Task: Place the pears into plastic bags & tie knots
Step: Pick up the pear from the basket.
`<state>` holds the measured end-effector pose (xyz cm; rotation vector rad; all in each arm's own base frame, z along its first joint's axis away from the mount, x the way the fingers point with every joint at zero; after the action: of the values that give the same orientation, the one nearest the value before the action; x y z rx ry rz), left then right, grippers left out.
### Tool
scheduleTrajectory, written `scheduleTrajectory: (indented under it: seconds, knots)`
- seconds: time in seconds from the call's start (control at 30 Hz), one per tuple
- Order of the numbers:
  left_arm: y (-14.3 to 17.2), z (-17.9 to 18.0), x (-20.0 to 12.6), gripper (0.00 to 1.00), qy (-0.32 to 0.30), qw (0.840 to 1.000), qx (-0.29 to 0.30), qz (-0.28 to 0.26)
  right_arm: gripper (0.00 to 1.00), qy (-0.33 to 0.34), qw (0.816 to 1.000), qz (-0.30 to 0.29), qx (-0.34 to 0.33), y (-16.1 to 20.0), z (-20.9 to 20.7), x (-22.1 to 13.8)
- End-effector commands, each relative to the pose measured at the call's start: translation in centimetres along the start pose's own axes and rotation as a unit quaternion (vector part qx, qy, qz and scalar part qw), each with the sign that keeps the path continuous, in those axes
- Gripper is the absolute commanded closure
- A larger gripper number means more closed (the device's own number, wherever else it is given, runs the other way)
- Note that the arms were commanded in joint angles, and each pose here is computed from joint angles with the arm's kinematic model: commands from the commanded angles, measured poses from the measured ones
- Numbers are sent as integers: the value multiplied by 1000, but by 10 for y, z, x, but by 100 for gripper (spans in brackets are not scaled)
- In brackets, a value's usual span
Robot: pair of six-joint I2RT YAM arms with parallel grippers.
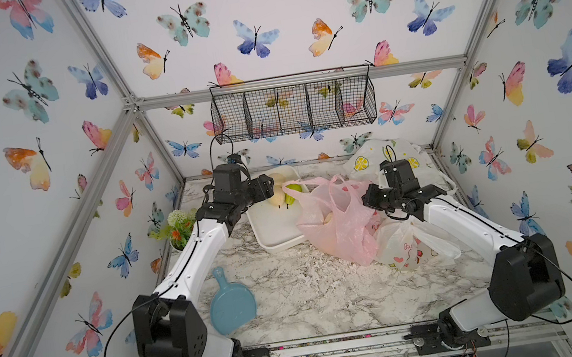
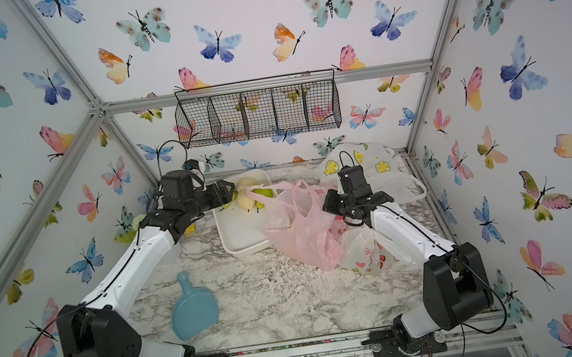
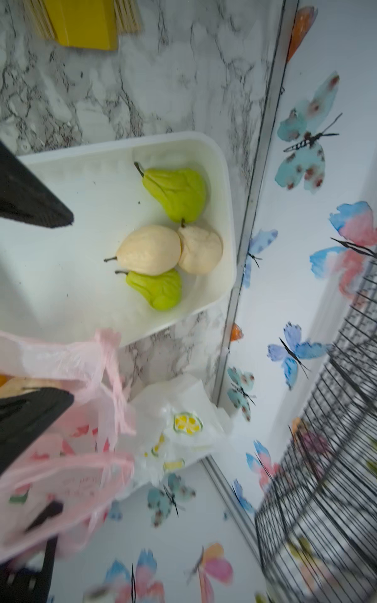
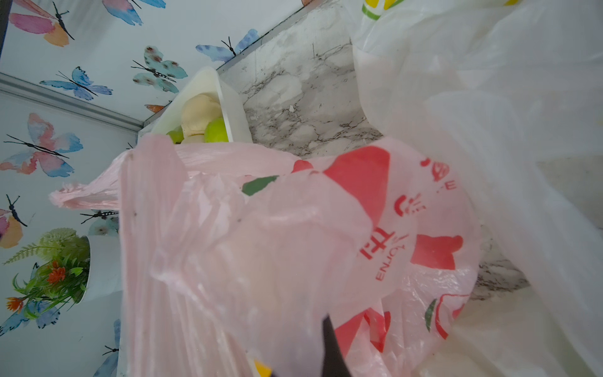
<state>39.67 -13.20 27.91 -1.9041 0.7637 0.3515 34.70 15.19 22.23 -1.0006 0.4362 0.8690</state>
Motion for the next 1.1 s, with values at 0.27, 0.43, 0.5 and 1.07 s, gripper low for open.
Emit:
scheduleTrajectory:
  seconds: [0.27,0.43,0.5,1.07]
  knots:
    - [27,30,118,11,-83,991,21,99,98,-5,1000,-5,-4,-5,3,-3]
    - [47,42,160,13,-108,985,16,132,97,-2,1000,-5,-7,-7,3,-4]
    - [51,49,171,14,-120,985,13,126,98,0,1000,-6,-10,-8,3,-5]
    - [23,18,87,57,-46,998,33,34,98,0,1000,-5,-9,-3,0,-4]
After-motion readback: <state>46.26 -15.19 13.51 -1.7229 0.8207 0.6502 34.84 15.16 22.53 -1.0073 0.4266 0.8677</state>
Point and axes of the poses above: each gripper's point midway between its finger pads, its own x axis out along the fingers, its own z axis along the line the jaws close on, y = z × x, the point moved 6 cm from there along -x, back along the fingers, and after that the axes turned 4 degrees about -x, right-handed, at the moved point
